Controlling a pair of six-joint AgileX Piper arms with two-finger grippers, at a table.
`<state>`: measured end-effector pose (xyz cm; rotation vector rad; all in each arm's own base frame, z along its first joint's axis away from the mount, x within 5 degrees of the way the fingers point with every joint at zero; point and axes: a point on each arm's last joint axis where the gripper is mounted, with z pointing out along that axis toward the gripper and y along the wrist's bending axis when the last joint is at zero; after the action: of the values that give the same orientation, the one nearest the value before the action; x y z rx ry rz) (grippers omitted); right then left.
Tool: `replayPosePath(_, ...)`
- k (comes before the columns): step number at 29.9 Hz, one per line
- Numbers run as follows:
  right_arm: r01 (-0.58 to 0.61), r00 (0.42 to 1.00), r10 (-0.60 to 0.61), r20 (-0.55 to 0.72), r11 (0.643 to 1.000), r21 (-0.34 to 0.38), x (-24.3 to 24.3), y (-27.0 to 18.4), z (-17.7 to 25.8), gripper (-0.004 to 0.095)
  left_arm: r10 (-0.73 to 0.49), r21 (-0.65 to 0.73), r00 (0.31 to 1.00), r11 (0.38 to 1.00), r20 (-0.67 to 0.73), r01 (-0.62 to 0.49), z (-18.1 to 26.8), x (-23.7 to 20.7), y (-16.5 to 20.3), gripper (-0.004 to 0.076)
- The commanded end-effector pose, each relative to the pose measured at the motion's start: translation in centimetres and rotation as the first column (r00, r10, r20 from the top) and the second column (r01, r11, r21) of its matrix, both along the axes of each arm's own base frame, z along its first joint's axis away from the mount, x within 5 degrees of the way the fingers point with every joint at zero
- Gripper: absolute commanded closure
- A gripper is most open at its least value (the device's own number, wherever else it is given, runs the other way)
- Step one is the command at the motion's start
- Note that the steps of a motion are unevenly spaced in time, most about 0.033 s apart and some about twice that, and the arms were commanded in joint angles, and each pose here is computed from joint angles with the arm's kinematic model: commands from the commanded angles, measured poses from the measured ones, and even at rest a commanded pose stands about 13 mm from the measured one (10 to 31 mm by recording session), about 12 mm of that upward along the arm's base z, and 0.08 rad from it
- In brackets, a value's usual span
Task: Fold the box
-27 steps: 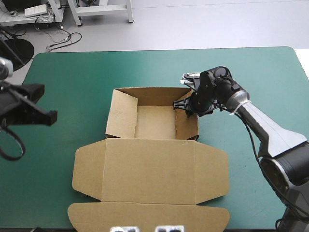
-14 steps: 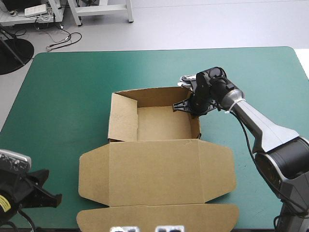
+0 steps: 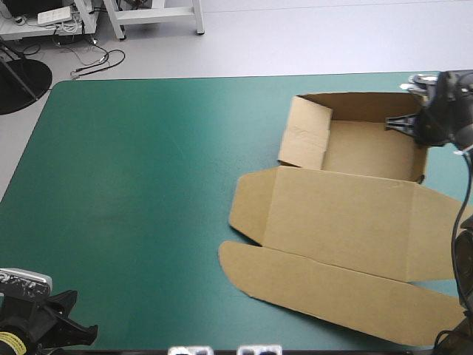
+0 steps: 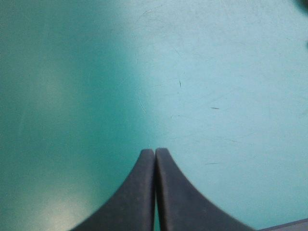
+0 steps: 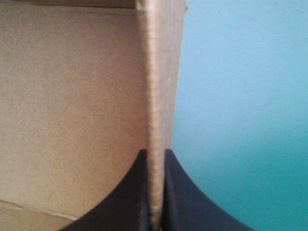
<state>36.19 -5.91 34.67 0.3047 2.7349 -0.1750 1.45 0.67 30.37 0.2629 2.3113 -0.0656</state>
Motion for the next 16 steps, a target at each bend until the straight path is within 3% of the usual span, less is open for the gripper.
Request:
replayPosePath(1, 0.079, 0.997, -0.078, 0.027, 0.996, -0.043, -2.1, -5.3, 1.9, 0.0928, 0.006, -0.004, 1.0, 1.0, 0.004, -0.006, 0.6, 0.1, 0.0, 0.0734)
replayPosePath(5, 0.086, 0.995, -0.089, -0.04, 0.994, -0.074, -2.7, -9.5, 0.4, 0.0886, 0.013, 0.008, 1.0, 1.0, 0.024, -0.013, 0.7, 0.2, 0.2, 0.0734)
replayPosePath(8, 0.154, 0.985, -0.158, -0.067, 0.987, -0.05, -2.5, -10.9, -1.0, 0.07, 0.021, 0.022, 0.999, 1.0, 0.028, -0.021, 0.7, 0.3, 0.3, 0.0734)
replayPosePath(12, 0.133, 0.986, -0.139, -0.089, 0.988, -0.076, -2.2, -11.4, -1.6, 0.0448, 0.022, 0.024, 0.999, 0.999, 0.028, -0.022, 0.7, 0.3, 0.3, 0.0734)
replayPosePath(16, 0.136, 0.988, -0.141, -0.069, 0.988, -0.074, -2.2, -11.3, -1.0, 0.0442, 0.022, 0.024, 0.999, 0.999, 0.028, -0.022, 0.7, 0.3, 0.3, 0.0734)
